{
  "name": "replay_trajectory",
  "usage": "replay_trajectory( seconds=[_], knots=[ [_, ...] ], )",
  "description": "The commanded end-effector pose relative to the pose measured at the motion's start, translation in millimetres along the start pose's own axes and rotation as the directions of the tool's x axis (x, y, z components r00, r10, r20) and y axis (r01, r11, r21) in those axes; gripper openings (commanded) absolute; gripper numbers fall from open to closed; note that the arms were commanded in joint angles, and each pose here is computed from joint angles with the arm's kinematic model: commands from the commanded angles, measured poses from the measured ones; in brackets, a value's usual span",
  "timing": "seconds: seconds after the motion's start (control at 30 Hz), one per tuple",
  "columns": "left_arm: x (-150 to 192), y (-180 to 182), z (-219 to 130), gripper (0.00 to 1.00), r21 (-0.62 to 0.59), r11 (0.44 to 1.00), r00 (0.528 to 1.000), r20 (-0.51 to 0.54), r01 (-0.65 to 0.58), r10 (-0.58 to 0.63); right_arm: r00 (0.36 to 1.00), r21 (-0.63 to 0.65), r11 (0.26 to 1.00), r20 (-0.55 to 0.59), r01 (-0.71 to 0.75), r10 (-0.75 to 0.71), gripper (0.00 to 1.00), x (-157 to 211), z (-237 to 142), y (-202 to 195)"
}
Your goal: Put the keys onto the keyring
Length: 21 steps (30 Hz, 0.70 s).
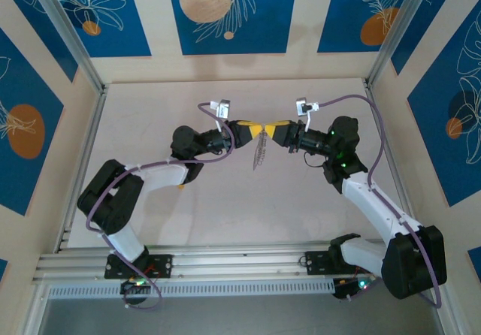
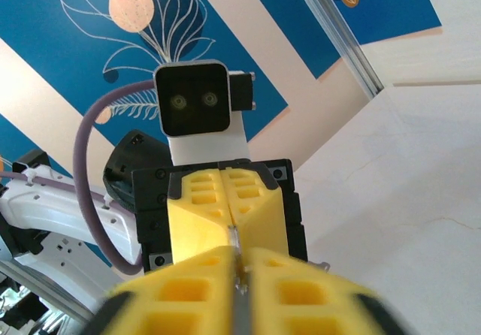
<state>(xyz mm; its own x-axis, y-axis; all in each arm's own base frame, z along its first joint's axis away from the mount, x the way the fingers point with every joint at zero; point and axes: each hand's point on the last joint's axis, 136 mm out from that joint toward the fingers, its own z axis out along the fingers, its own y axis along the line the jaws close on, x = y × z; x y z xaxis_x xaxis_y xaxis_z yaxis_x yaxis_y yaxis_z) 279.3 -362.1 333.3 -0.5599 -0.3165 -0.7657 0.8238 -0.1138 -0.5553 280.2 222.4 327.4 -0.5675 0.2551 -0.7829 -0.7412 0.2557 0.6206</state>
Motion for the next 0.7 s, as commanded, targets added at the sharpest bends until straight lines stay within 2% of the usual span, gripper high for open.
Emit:
replay_trajectory(
  seconds=[0.0, 0.07, 0.17, 0.43, 0.67],
  knots=[
    [-11, -14, 0, 0.00, -0.004, 0.995, 0.994, 0.046, -0.100, 0.100, 1.000, 0.028, 1.000, 0.029, 0.005, -0.006, 0.42, -14, -6, 3],
    [-16, -9, -5, 0.00, -0.048, 0.992, 0.991, 0.060, -0.120, 0.122, 0.999, 0.051, 0.999, 0.050, 0.002, -0.004, 0.53, -19, -15, 6],
    [-22, -2, -11, 0.00, -0.106, 0.984, 0.986, 0.064, -0.145, 0.153, 0.998, 0.092, 0.996, 0.067, -0.013, 0.007, 0.59, -17, -29, 12],
    [-58, 8, -35, 0.00, -0.229, 0.945, 0.965, 0.065, -0.235, 0.256, 0.996, 0.164, 0.982, 0.029, -0.091, 0.087, 0.62, 38, -51, 17],
    [-103, 22, -56, 0.00, -0.327, 0.903, 0.948, 0.060, -0.278, 0.313, 0.988, 0.219, 0.972, -0.109, -0.082, 0.107, 0.63, 109, -20, 9]
  ],
)
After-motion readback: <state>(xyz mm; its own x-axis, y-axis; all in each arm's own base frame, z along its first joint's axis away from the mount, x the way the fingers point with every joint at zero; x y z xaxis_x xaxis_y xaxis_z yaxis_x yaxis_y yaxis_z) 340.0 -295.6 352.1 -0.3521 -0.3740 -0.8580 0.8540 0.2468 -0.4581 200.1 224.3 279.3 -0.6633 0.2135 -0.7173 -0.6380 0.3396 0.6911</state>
